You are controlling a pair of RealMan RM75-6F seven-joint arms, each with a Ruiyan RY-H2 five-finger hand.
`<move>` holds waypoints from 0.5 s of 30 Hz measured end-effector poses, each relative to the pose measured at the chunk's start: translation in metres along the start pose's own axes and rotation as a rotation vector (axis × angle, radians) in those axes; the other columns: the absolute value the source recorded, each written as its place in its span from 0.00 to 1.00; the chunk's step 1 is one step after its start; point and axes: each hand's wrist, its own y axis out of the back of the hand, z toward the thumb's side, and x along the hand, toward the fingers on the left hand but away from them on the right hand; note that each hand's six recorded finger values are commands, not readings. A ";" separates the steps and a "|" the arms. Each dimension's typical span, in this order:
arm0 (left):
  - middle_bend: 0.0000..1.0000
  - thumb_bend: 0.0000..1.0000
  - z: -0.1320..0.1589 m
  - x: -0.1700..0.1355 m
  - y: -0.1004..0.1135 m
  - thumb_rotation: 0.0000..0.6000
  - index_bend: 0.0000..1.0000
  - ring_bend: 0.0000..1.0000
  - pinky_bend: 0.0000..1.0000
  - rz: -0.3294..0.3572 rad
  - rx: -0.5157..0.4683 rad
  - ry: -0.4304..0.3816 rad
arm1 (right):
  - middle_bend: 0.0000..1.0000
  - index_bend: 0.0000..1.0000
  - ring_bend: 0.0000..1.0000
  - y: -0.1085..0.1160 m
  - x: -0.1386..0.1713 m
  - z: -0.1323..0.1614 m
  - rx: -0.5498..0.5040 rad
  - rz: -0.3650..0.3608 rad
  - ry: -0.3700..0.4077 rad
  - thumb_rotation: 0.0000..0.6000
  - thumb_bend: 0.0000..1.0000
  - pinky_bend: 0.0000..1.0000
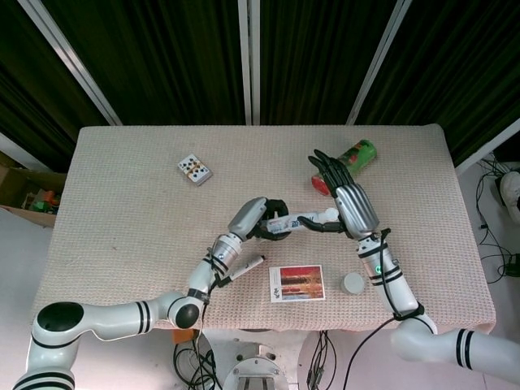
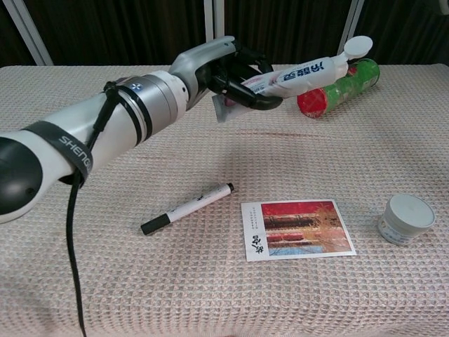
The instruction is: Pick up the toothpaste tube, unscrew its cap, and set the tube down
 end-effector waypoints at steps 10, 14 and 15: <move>0.87 0.31 0.004 0.005 0.001 1.00 0.87 0.78 0.81 0.006 -0.024 -0.003 | 0.00 0.00 0.00 -0.015 -0.016 0.001 -0.109 0.040 0.003 0.25 0.00 0.00; 0.87 0.31 0.004 0.006 0.004 1.00 0.87 0.78 0.81 0.007 -0.043 0.000 | 0.00 0.00 0.00 -0.020 -0.017 -0.002 -0.128 0.049 -0.007 0.25 0.00 0.00; 0.87 0.31 0.004 0.006 0.005 1.00 0.87 0.78 0.81 0.008 -0.049 -0.001 | 0.00 0.00 0.00 -0.021 -0.017 -0.003 -0.133 0.051 -0.010 0.25 0.00 0.00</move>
